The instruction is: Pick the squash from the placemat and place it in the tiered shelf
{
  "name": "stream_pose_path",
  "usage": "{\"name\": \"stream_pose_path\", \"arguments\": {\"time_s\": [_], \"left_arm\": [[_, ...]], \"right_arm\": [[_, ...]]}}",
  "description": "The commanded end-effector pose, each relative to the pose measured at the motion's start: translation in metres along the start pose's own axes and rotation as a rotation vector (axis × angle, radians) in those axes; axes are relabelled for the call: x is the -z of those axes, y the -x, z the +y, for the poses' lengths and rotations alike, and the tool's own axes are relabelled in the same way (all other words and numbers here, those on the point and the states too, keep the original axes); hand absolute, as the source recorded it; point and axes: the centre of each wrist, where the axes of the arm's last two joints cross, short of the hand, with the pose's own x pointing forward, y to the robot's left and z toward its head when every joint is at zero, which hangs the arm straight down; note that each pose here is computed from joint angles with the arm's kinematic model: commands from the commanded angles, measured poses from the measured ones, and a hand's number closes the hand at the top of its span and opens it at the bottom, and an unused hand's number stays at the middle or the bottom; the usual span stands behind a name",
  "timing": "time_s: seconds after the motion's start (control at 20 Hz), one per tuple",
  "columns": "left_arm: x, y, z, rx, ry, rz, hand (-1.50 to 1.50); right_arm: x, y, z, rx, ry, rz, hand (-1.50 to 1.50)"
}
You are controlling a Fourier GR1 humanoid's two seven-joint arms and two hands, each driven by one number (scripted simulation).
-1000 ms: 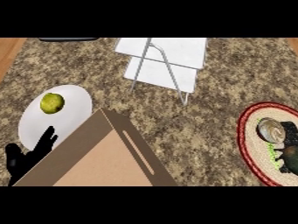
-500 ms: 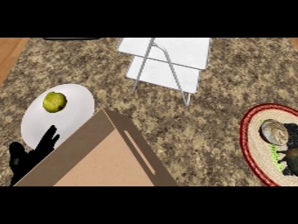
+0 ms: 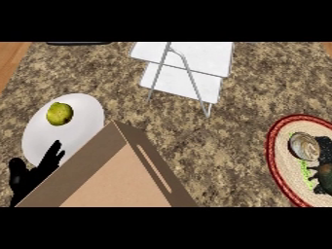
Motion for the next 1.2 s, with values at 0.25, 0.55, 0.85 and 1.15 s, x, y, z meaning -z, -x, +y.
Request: {"name": "stream_pose_path", "arguments": {"time_s": [0.25, 0.55, 0.85, 1.15], "left_arm": [[0.02, -0.028, -0.008, -0.08, 0.068, -0.017, 0.0], [0.029, -0.032, -0.021, -0.065, 0.071, -0.028, 0.0], [0.026, -0.026, -0.012, -0.073, 0.075, -0.011, 0.0], [0.036, -0.034, -0.012, -0.077, 0.061, -0.005, 0.0]], "right_arm": [[0.011, 0.009, 0.037, -0.046, 0.046, 0.058, -1.5], [0.021, -0.002, 0.047, -0.065, 0.045, 0.073, -1.5], [0.026, -0.001, 0.066, -0.114, 0.063, 0.117, -1.5], [0.035, 0.015, 0.073, -0.124, 0.109, 0.093, -1.5]]}}
